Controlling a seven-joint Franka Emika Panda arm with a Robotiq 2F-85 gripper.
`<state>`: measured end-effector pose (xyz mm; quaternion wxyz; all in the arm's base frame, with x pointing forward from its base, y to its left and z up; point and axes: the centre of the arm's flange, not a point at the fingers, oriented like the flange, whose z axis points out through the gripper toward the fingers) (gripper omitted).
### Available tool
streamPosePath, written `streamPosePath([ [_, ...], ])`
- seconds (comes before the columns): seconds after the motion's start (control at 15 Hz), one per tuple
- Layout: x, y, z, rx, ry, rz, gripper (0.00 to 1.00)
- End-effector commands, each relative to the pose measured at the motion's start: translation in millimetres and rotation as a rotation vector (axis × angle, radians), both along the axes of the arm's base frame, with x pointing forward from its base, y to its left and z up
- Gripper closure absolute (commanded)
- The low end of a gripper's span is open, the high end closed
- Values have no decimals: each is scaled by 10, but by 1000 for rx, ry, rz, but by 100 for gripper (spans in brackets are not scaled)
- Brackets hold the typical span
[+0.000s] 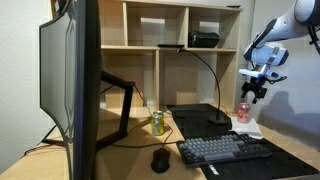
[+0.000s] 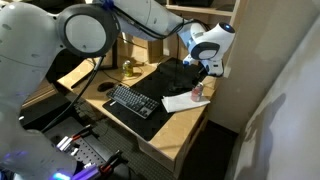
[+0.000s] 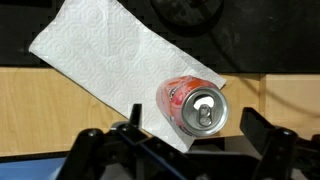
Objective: Move the pink can to the back right corner of the desk
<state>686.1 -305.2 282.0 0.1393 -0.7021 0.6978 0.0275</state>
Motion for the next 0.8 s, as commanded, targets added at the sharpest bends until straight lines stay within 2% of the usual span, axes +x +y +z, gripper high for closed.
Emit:
streamPosePath([
  [0.0,188,-30,-225,-26,23,-22,0],
  [0.27,298,-34,-465,-23,25,0,0],
  [0.47,350,-71,-441,-47,-10,7,0],
  [0.73,265,11,-391,-47,1,8,0],
])
